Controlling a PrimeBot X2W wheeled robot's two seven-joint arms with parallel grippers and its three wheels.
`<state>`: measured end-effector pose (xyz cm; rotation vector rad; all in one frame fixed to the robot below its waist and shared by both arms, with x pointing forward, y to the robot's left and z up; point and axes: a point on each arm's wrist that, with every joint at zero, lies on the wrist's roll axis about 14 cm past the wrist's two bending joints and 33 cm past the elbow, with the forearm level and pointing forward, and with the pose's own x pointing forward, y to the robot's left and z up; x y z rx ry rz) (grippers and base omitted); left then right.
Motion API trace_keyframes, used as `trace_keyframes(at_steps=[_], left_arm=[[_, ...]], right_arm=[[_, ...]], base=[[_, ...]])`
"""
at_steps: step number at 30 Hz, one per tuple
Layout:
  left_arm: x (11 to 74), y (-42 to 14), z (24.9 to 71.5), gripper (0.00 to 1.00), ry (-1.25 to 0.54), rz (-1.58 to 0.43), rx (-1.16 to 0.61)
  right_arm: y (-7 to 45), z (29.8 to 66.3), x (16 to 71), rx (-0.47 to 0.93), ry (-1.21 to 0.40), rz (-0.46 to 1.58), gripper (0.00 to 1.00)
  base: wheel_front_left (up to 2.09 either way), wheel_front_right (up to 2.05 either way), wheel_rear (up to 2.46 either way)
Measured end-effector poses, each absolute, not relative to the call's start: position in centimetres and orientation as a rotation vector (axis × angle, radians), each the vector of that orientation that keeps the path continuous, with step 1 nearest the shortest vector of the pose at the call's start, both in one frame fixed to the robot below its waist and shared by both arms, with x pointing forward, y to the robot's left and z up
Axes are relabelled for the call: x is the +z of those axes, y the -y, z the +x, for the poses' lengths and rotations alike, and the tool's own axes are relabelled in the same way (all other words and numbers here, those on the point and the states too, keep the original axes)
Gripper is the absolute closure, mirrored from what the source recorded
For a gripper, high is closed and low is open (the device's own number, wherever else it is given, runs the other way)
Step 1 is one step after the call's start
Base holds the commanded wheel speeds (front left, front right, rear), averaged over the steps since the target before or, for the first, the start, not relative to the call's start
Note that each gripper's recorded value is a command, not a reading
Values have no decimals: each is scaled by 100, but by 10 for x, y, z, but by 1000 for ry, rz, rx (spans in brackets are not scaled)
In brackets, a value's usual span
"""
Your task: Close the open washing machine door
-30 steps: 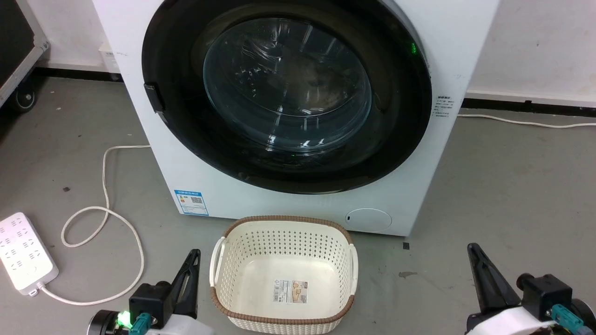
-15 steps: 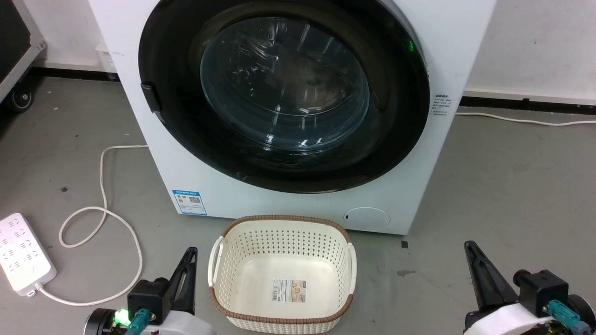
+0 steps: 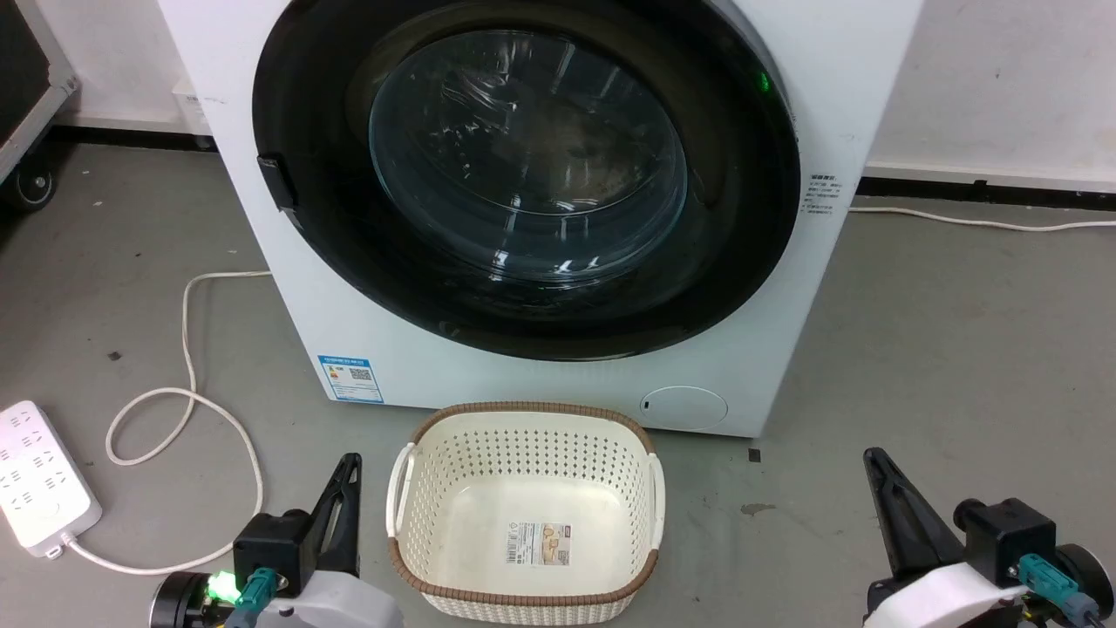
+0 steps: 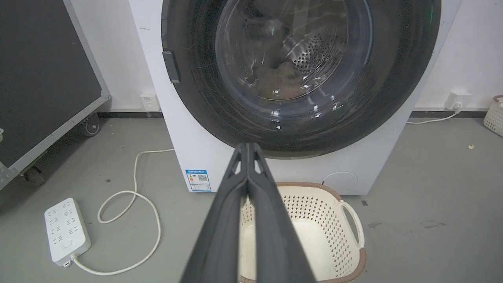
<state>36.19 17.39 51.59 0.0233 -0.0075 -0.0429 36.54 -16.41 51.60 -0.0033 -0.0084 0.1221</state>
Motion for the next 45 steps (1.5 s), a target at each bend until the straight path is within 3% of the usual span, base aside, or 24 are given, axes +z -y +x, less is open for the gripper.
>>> trace_keyframes(at_steps=[45], left_arm=[[521,-178,369,100,-19,48,-3]], right_arm=[[161,368,521,131,-22,-46,100]], base=[[0,0,0]])
